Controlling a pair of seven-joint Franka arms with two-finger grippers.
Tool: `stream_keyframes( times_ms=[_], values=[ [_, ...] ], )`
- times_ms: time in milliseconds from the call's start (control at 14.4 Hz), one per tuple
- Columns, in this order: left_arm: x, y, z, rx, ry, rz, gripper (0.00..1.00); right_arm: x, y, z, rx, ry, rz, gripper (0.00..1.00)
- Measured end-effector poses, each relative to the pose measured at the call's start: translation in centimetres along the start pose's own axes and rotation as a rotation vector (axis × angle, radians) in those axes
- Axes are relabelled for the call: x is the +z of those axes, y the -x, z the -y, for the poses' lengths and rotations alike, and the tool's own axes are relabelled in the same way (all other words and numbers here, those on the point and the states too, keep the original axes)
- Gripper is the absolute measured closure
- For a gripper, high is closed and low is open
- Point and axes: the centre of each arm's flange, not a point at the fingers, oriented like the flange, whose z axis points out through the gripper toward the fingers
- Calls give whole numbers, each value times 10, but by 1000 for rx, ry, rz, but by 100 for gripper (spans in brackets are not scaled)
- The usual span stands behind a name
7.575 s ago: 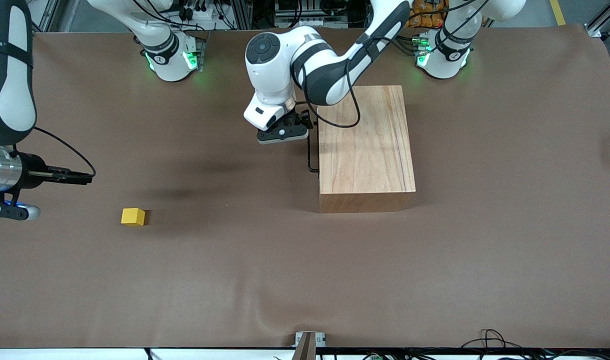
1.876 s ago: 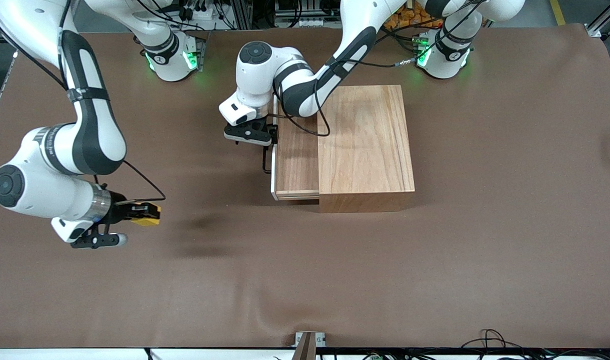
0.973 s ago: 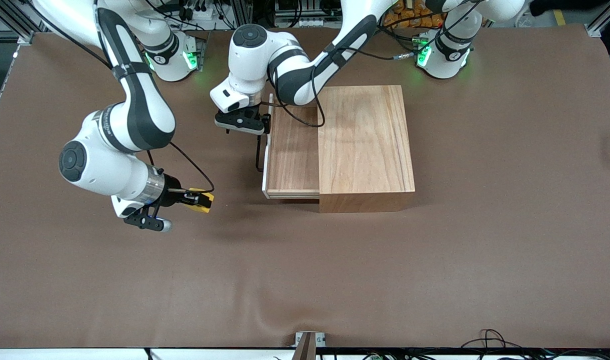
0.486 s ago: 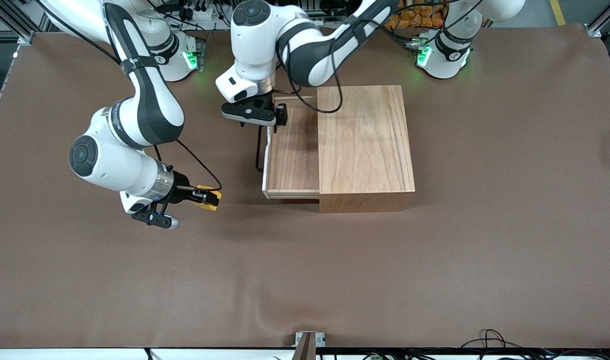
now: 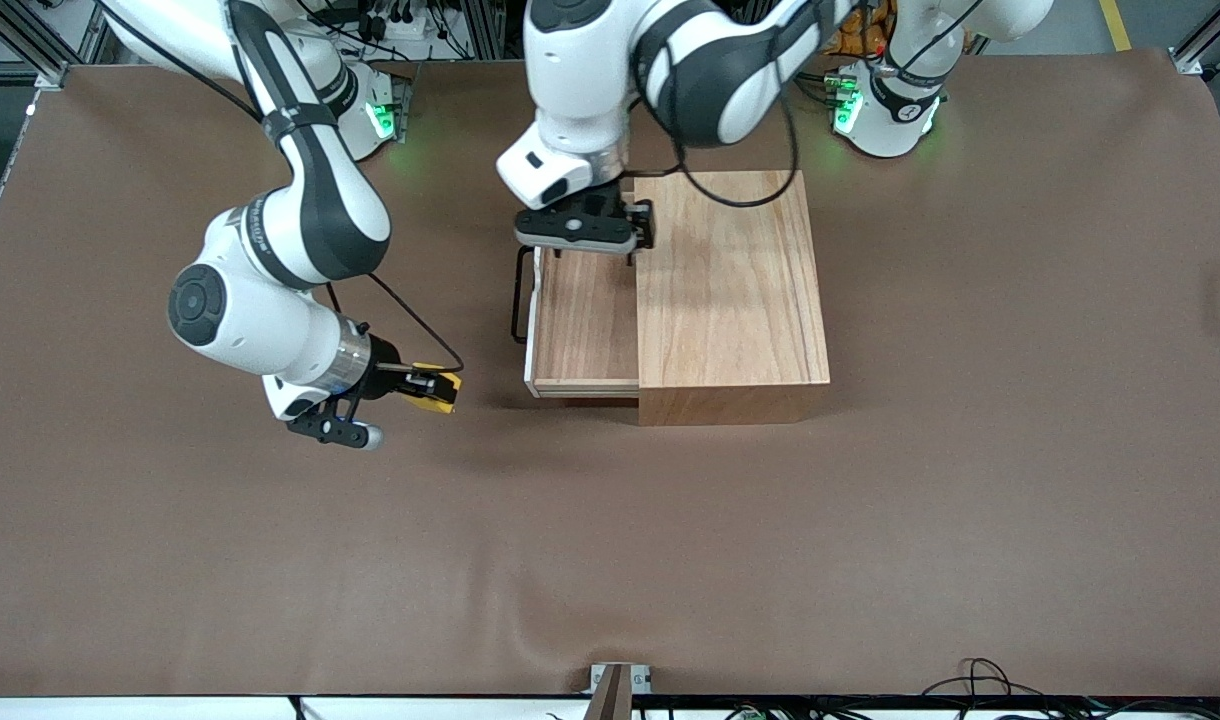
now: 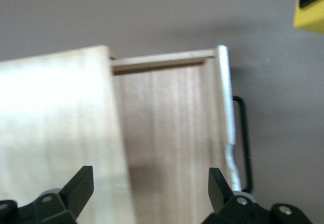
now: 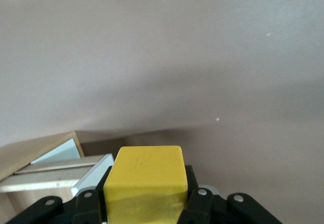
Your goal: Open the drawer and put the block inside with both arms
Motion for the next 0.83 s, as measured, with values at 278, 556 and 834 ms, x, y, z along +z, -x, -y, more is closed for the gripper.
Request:
stream_keyframes(
  times_ms=[278,556,834],
  values=[
    [-46,-31,96,-86,-17,2,0,16,31,39,-56,10,22,44],
    [-83,-61,204,-42,12,45,0,27,68,86,-38,16,34,44],
    [-97,-87,325,1,31,74,0,51,121,131,-107,65,49,44]
  ],
)
